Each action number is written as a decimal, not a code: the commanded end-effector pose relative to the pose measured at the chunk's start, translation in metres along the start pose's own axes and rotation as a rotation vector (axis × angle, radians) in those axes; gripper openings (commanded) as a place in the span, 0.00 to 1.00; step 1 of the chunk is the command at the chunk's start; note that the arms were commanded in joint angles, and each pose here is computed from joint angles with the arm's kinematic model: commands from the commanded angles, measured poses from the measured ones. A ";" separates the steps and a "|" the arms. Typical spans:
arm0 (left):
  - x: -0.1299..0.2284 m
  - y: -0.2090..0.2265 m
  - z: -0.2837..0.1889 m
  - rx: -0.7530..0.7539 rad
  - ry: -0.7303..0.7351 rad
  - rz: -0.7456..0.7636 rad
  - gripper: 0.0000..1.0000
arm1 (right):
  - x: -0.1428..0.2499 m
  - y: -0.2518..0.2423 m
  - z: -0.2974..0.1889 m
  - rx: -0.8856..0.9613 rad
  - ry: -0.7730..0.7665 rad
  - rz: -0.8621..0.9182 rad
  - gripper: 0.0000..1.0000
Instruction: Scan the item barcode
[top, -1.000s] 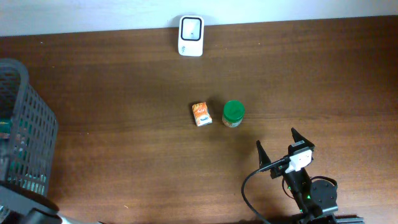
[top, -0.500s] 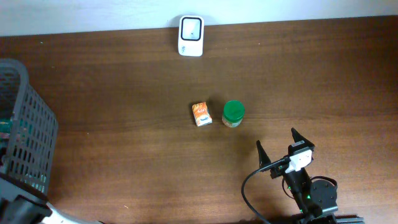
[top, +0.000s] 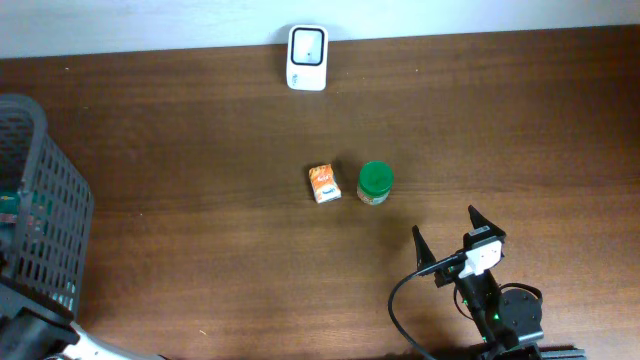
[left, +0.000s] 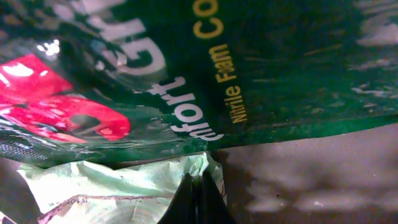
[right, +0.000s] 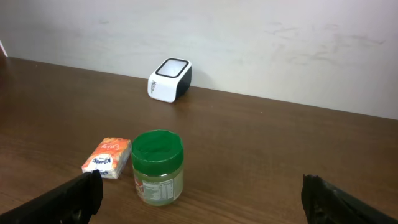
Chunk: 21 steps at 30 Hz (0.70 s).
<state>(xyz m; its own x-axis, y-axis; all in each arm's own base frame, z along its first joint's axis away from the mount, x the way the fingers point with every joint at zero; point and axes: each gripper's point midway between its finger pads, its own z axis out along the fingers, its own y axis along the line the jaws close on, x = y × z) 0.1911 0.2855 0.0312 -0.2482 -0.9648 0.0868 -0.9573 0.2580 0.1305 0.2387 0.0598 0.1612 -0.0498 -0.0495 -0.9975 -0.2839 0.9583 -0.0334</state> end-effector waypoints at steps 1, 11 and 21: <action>0.004 -0.004 -0.002 0.005 0.065 0.000 0.00 | 0.002 0.001 0.000 -0.006 0.004 -0.002 0.98; -0.027 -0.014 -0.093 0.075 -0.059 0.026 0.25 | 0.002 0.001 0.000 -0.006 0.004 -0.002 0.98; 0.035 -0.006 0.022 0.013 0.163 0.044 0.88 | 0.002 0.001 0.000 -0.006 0.004 -0.002 0.99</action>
<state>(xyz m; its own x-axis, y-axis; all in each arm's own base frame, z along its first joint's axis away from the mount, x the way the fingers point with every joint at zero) 0.1931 0.2696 0.0316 -0.2709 -0.9445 0.1860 -0.9483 0.2950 0.1171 0.2387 0.0599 0.1611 -0.0502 -0.0496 -0.9975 -0.2843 0.9582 -0.0333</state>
